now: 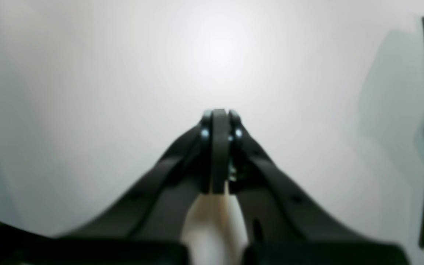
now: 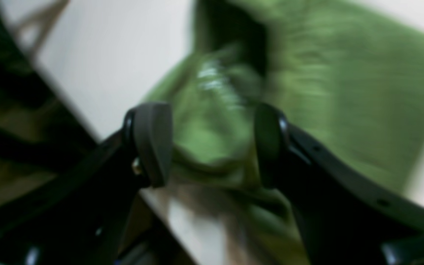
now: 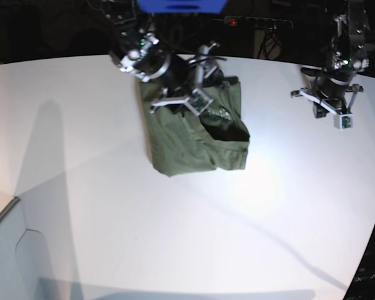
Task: Layout the t-shirt on the table in an organized manner, then fold the t-shirt properly
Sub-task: 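Lower the folded end onto the bundle and open the right gripper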
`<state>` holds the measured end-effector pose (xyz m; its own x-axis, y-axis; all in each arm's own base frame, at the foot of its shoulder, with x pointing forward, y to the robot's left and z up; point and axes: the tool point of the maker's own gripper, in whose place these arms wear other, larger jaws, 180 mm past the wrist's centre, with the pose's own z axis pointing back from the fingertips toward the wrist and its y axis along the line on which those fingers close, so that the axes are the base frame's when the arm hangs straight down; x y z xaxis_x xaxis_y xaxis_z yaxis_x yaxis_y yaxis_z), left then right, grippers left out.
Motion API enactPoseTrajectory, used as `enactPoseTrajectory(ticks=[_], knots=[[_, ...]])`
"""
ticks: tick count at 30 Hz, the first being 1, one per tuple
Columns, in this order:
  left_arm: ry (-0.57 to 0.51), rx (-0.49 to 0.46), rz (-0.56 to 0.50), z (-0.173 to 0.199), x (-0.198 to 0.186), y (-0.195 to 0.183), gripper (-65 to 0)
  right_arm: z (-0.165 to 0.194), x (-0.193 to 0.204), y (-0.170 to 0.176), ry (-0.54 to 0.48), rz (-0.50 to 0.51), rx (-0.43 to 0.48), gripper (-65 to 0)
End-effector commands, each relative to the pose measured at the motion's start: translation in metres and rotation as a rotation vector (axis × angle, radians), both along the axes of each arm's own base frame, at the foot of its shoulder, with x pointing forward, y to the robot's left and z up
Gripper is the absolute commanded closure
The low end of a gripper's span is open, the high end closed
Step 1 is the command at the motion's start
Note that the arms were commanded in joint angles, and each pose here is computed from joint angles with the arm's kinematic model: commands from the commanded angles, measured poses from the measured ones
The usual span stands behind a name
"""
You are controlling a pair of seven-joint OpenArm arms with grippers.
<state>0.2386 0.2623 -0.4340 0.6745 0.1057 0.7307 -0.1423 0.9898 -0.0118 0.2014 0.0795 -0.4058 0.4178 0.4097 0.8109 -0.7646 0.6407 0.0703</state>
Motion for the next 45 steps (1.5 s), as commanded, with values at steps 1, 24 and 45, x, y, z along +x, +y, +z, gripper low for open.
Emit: enactPoseTrajectory(ticks=[1, 24, 45], knots=[[-0.013, 0.013, -0.005, 0.006, -0.001, 0.004, -2.4, 0.012, 0.008, 0.012, -0.032, 0.01, 0.046, -35.3], [0.014, 0.022, 0.138, 0.034, -0.013, 0.042, -12.6, 0.017, 0.021, 0.063, -0.088, 0.192, 0.05, -35.5], [-0.004, -0.304, -0.096, 0.026, -0.005, -0.152, -12.7, 0.043, 0.086, -0.118, -0.201, -0.304, -0.083, -35.5]])
